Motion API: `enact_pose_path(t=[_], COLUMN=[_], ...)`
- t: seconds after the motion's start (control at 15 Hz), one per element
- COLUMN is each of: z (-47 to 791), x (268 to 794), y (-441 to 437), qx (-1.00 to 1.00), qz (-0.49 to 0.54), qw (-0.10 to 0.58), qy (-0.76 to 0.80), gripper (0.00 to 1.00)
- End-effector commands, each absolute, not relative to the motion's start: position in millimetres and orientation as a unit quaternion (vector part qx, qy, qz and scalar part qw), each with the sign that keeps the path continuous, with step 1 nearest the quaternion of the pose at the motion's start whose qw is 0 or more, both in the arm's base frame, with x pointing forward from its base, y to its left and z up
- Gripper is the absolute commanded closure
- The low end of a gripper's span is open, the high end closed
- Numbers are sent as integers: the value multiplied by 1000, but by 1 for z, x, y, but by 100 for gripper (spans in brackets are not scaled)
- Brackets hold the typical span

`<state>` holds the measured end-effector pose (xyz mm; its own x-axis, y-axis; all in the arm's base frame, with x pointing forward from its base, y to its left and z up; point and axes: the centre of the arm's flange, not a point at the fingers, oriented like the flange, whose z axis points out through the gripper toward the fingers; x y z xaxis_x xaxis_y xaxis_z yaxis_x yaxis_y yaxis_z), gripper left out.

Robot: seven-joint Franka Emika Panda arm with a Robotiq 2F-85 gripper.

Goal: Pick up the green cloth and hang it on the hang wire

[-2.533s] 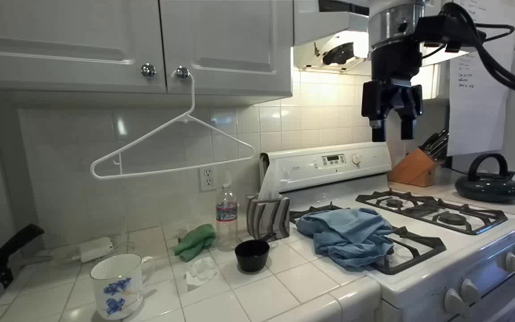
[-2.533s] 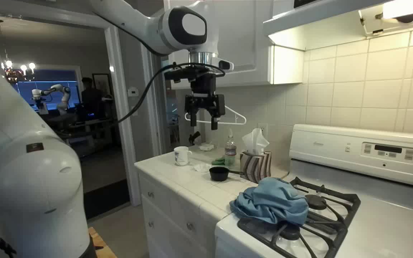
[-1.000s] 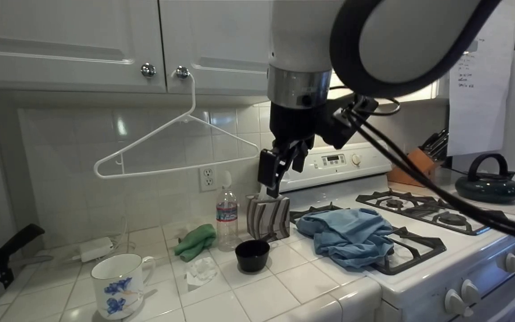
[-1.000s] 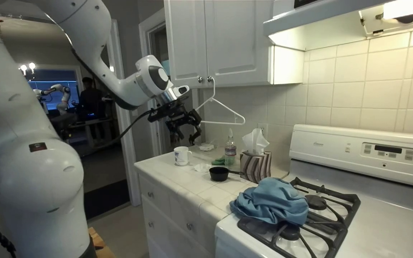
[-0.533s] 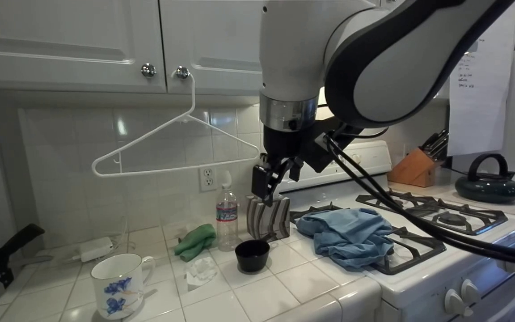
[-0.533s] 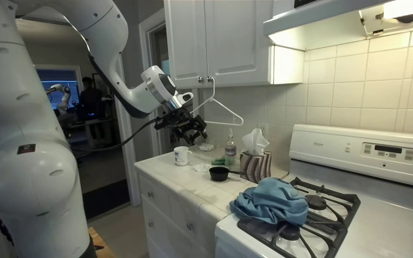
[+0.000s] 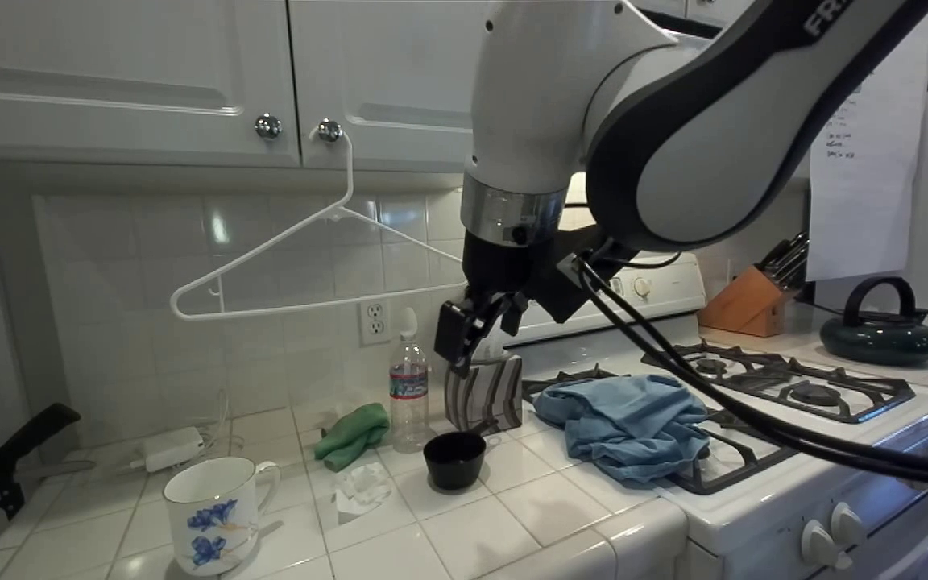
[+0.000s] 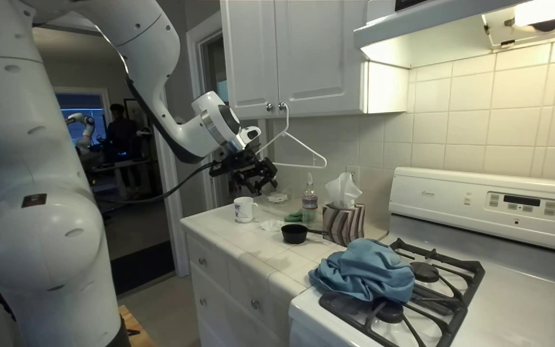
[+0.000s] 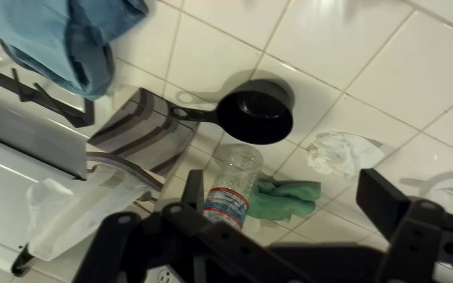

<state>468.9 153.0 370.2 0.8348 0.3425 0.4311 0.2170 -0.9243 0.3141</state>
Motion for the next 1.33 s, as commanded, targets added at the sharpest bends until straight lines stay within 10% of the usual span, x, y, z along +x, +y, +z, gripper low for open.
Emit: enact_pose_path(t=[0.0,1.27], z=[322,183], x=[525,731], y=[164,271], qx=[941,956], qz=[276,264], qw=[55,71], qy=[187,109], gripper=[0,0])
